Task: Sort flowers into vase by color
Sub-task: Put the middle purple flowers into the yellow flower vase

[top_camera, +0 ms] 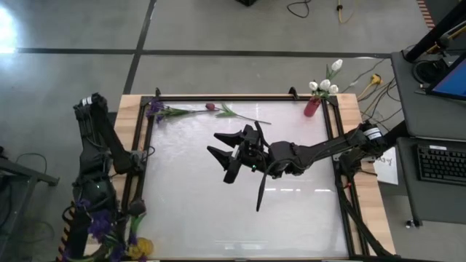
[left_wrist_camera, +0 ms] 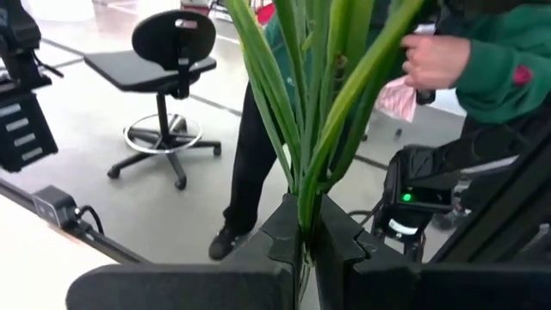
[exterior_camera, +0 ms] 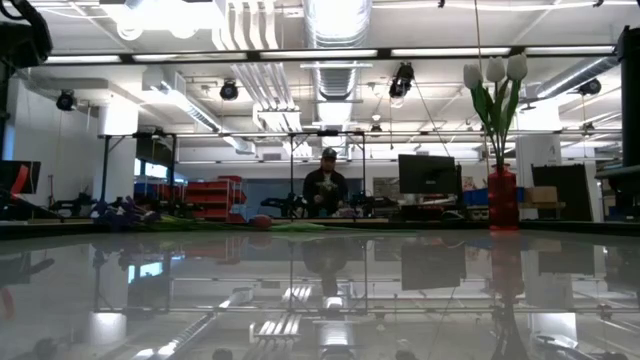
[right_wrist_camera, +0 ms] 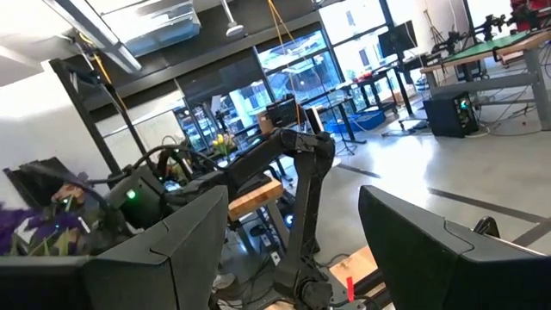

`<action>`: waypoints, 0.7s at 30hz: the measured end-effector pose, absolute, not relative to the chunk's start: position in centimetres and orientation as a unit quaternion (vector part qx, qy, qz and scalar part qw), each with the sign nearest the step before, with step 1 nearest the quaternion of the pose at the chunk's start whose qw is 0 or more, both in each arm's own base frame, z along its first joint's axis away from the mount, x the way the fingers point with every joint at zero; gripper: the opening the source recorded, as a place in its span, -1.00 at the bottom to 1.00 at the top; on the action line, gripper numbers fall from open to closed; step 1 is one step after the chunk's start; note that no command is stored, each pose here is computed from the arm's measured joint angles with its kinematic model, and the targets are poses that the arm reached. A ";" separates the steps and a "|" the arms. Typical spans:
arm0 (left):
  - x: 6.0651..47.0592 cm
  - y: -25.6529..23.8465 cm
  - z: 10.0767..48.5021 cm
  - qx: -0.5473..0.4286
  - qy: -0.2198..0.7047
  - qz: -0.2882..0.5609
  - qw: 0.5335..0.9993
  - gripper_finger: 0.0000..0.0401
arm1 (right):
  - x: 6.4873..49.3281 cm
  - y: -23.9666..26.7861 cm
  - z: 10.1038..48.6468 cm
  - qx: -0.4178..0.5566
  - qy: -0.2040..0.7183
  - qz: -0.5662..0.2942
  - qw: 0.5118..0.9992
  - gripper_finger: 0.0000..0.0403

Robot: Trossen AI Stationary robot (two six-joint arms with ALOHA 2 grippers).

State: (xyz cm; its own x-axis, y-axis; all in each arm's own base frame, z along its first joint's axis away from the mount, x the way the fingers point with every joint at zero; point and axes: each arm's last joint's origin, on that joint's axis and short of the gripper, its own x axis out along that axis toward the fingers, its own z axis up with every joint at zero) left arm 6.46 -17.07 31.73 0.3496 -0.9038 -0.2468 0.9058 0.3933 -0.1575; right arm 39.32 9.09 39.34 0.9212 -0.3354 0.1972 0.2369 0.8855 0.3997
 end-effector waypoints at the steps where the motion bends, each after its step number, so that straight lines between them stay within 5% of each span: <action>1: 6.5 -17.2 31.6 0.006 0.151 -0.550 0.821 -1.00 | 39.3 9.1 39.3 0.187 -0.131 -0.149 0.962 0.26; 21: 6.7 -18.0 32.2 0.030 0.196 -0.552 0.810 -1.00 | 39.3 9.1 39.3 0.193 -0.132 -0.149 0.961 0.26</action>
State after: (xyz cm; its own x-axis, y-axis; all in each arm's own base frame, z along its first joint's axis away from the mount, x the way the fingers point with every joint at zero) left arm 6.73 -18.00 32.24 0.3134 -0.8824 -0.3509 0.9058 0.3887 -0.1685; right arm 39.32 9.09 39.34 0.9209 -0.3365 0.1970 0.2346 0.8817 0.4095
